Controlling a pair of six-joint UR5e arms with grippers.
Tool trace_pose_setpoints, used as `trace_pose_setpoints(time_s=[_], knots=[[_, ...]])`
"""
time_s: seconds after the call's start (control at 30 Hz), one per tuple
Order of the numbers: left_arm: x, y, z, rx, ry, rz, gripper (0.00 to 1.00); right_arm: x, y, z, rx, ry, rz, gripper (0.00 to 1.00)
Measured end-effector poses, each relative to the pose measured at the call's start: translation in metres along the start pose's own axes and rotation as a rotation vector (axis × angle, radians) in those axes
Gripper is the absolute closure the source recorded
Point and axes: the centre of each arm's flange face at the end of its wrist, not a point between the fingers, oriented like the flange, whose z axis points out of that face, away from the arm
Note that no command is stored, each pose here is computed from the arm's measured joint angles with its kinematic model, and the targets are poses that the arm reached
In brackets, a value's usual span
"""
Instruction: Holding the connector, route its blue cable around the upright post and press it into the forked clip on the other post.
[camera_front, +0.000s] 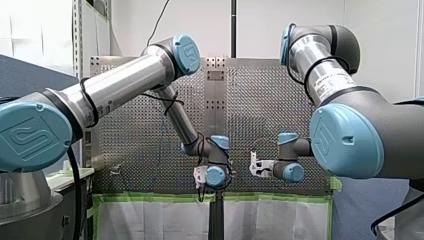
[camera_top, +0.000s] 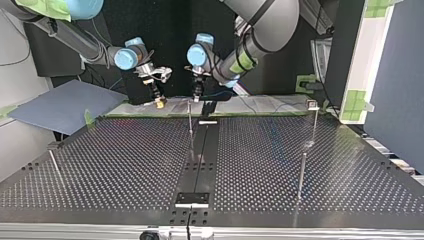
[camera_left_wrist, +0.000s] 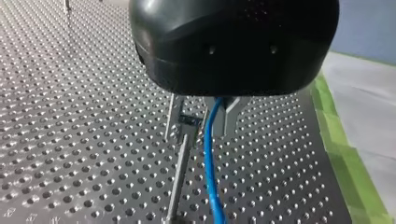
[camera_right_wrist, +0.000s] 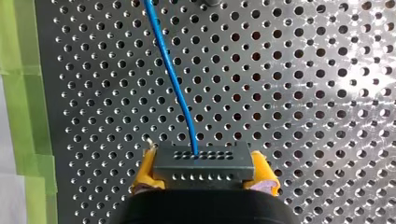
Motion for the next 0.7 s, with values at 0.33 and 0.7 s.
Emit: trace_pose_setpoints(time_s=[0.33, 0.7], knots=[[-0.008, 0.006, 0.006, -0.015, 0.007, 0.001, 1.00, 0.000, 0.006, -0.001, -0.024, -0.001, 0.005, 1.00], [-0.013, 0.010, 0.014, -0.020, -0.005, -0.006, 0.97, 0.000, 0.016, -0.002, -0.064, 0.003, 0.007, 1.00]])
